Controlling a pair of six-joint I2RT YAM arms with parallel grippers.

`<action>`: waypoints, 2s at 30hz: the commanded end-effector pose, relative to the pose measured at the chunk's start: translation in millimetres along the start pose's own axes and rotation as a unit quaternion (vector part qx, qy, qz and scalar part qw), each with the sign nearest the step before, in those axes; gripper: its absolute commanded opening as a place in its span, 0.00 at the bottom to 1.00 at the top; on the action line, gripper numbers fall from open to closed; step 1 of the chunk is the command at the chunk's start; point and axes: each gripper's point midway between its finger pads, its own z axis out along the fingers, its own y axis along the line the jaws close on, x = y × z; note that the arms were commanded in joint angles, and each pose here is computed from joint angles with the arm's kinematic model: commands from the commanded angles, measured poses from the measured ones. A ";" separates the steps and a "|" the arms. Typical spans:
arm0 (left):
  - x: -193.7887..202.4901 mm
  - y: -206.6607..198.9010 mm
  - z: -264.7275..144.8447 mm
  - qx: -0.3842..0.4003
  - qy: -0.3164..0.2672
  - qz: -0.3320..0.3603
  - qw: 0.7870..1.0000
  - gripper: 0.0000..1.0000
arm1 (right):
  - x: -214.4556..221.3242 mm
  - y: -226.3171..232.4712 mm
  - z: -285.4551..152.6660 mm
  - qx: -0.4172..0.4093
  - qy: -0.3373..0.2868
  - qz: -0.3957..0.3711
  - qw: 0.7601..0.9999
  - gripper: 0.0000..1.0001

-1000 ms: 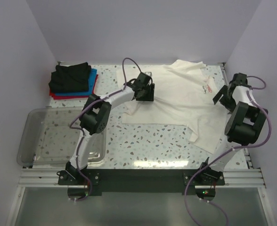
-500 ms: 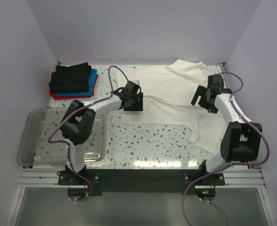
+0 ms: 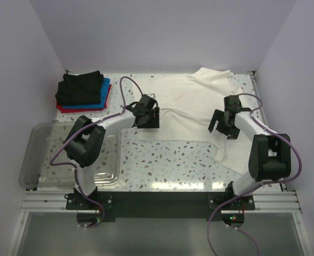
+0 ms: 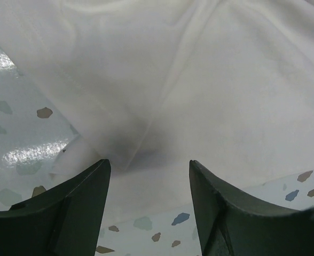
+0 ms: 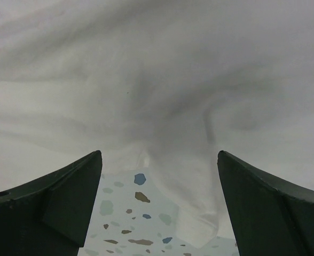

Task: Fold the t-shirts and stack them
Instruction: Flatten the tshirt out

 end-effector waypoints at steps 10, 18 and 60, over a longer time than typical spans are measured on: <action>-34.3 12.6 22.1 -0.024 -0.027 0.000 0.999 0.66 | -4.8 2.1 38.5 0.017 0.019 -0.005 1.000 0.92; -53.8 23.1 42.6 -0.023 -0.028 -0.008 0.999 0.66 | -15.5 9.5 57.1 0.022 0.033 -0.007 0.999 0.92; -25.4 74.1 -11.0 -0.097 -0.087 -0.065 0.989 0.65 | -28.0 8.6 -46.8 -0.024 -0.047 -0.003 0.999 0.93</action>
